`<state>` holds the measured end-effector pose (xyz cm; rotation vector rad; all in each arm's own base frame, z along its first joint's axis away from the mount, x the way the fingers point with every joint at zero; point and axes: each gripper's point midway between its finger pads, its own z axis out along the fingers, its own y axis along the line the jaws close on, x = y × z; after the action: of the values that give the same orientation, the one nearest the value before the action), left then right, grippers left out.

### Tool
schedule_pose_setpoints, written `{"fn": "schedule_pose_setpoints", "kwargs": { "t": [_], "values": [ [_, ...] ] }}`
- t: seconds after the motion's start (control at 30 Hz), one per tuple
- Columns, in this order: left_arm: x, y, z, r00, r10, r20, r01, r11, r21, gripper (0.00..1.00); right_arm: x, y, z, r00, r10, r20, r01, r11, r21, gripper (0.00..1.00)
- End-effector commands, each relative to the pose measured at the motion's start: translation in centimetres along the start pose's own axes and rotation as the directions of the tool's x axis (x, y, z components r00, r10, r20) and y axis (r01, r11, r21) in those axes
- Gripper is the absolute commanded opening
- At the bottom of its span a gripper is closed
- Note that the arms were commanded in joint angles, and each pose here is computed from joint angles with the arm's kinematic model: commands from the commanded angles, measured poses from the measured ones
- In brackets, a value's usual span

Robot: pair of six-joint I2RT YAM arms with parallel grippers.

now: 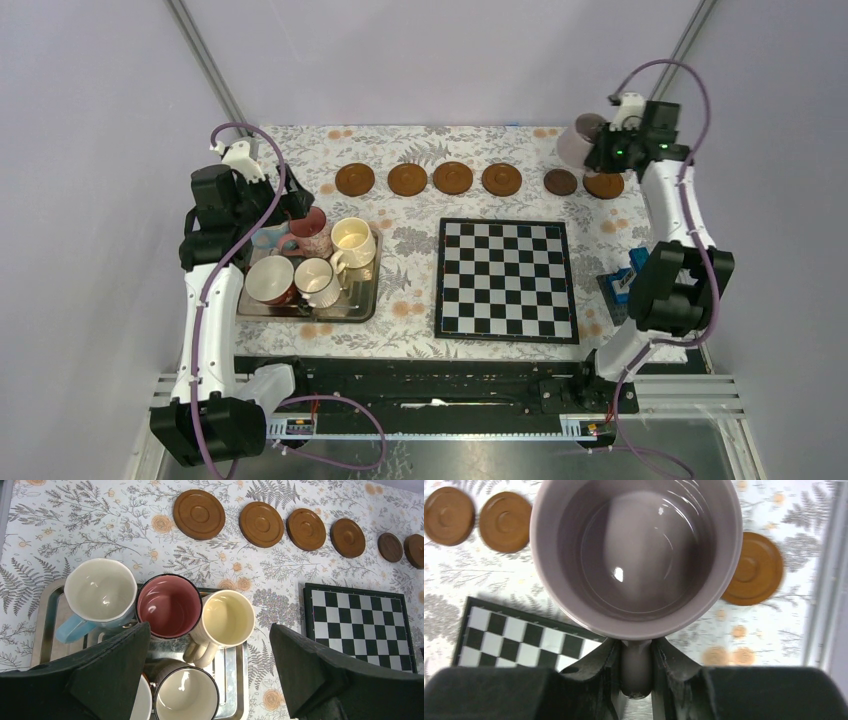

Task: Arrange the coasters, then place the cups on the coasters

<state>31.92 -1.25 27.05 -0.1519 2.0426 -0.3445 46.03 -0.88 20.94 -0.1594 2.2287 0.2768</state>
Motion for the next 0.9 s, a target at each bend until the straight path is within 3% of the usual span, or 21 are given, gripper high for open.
{"fn": "schedule_pose_setpoints", "kwargs": {
  "t": [0.0,0.17,0.4,0.87],
  "values": [
    [-2.2,-1.0,-0.8,0.996,0.024,0.08,-0.028,0.999,0.04,0.99,-4.5,-4.2,-2.4,0.984,-0.136,0.118,0.143,0.989,-0.048,0.0],
    [-1.9,-1.2,-0.5,0.998,0.017,0.066,-0.021,0.998,0.058,0.99,-3.8,-10.1,-2.5,0.982,-0.163,0.096,0.169,0.984,-0.062,0.0],
    [-1.0,-1.1,0.1,0.999,0.031,0.029,-0.033,0.997,0.069,0.99,-2.0,-14.9,-0.1,0.968,-0.252,-0.011,0.251,0.965,-0.083,0.0],
    [-0.2,-1.2,0.8,0.999,0.035,-0.016,-0.034,0.995,0.094,0.99,1.0,-17.9,4.7,0.966,-0.254,-0.055,0.247,0.963,-0.111,0.0]
  ]
}}
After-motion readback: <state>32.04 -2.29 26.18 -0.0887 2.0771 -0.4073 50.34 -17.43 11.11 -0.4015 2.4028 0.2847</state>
